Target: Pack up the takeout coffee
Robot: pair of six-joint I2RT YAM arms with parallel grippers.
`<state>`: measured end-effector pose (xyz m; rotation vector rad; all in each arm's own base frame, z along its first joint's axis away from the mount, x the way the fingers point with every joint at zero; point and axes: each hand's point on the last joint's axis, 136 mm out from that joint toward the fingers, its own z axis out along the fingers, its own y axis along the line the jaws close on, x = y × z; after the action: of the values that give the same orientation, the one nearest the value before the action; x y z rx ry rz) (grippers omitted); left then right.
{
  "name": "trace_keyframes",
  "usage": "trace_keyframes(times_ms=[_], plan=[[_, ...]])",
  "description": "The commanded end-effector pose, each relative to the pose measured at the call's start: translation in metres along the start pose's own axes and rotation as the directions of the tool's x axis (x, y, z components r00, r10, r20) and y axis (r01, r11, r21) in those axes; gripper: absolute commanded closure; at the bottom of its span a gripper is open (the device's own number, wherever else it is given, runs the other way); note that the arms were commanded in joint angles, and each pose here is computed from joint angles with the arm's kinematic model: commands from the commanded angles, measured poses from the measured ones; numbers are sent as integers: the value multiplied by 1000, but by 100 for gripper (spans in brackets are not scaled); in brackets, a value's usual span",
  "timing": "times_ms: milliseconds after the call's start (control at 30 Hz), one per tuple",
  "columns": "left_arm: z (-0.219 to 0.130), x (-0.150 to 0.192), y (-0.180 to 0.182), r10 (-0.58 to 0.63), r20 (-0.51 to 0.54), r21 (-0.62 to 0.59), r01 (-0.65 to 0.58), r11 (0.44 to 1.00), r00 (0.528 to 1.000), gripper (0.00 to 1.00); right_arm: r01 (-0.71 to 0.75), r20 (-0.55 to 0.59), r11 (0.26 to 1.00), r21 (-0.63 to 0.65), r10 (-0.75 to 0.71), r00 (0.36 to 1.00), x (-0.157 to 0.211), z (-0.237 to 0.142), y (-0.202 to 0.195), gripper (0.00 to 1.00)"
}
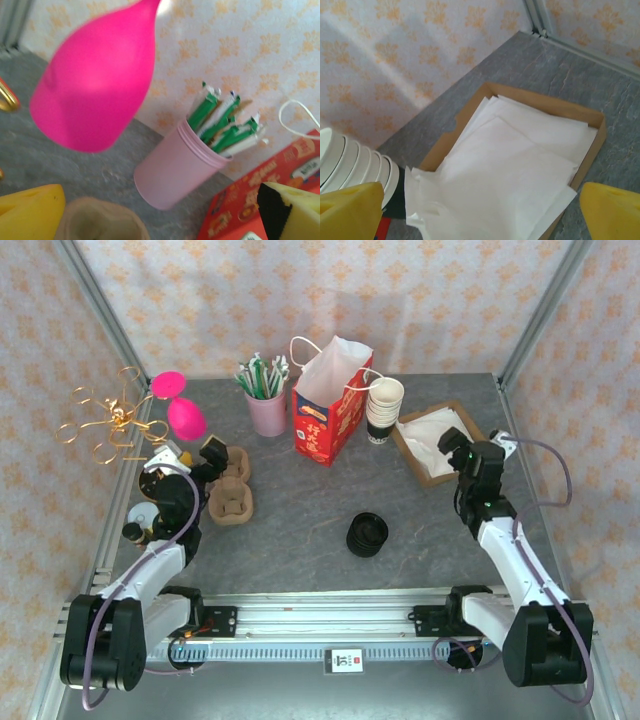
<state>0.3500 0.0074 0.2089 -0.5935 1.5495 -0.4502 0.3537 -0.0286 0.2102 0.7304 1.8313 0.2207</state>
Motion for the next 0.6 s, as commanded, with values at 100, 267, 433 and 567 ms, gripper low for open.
trace_keyframes(times_ms=[100,267,433,567], plan=[[-7,35,-39,-39,-181,89,56,994,983,1,26,-206,1000,-6,-27,978,18,-1,15,0],[-11,59,-73,-23,-278,133,63,989,960,1,41,-275,999,-34,-49,960,8,2,46,0],[-9,70,-102,32,-342,148,21,989,939,1,64,-326,996,-59,-80,942,7,24,83,7],[-8,79,-125,66,-372,172,-1,985,926,1,88,-333,995,-50,-100,937,0,51,111,16]])
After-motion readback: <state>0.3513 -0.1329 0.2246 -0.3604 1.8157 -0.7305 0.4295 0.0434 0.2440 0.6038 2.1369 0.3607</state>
